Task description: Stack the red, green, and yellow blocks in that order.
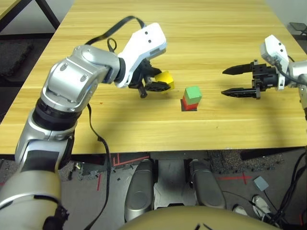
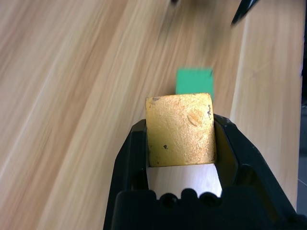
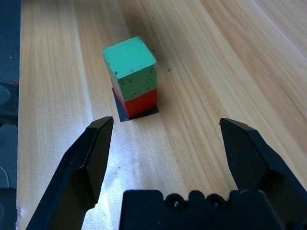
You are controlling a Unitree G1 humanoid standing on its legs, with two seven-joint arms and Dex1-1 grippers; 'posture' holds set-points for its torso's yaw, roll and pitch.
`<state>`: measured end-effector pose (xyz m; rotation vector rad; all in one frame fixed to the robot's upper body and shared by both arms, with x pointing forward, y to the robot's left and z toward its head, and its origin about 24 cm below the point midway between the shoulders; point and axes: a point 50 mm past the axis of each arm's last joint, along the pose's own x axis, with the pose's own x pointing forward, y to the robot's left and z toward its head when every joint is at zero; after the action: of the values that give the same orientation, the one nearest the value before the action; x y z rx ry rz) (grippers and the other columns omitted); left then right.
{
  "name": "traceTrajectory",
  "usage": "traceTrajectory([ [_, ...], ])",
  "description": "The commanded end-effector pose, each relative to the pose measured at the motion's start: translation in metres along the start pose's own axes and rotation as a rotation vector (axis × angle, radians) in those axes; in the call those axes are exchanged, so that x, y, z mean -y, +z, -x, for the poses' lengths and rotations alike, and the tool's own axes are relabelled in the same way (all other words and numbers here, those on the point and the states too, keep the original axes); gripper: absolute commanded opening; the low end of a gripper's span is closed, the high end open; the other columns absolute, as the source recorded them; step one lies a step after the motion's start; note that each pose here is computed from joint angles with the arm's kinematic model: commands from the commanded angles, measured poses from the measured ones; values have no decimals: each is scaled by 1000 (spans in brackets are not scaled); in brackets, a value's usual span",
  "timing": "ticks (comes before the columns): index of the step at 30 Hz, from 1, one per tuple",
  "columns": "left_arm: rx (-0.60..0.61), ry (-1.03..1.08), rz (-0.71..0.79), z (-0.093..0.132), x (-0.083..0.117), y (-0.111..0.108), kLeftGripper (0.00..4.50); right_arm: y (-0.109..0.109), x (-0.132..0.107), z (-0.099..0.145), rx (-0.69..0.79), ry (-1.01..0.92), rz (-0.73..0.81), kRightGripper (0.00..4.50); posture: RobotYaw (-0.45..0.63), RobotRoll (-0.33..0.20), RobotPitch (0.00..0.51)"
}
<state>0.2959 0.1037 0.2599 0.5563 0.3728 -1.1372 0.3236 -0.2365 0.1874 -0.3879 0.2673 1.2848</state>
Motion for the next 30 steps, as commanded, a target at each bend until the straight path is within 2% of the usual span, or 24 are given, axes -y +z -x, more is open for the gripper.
traceTrajectory([
  [1,-24,-53,-10,-15,0,4,1926,-2,-4,0,10,6,-4,4500,147,54,136],
  [9,-64,-115,-26,-47,-1,6,1926,-6,-9,3,8,-4,-18,4500,117,63,145],
  [14,-75,-137,-47,-59,0,9,1926,-7,-12,4,8,-10,-28,4500,109,69,150],
  [30,-96,-154,-95,-70,2,4,1926,-10,-14,4,7,-14,-41,4500,100,72,159],
])
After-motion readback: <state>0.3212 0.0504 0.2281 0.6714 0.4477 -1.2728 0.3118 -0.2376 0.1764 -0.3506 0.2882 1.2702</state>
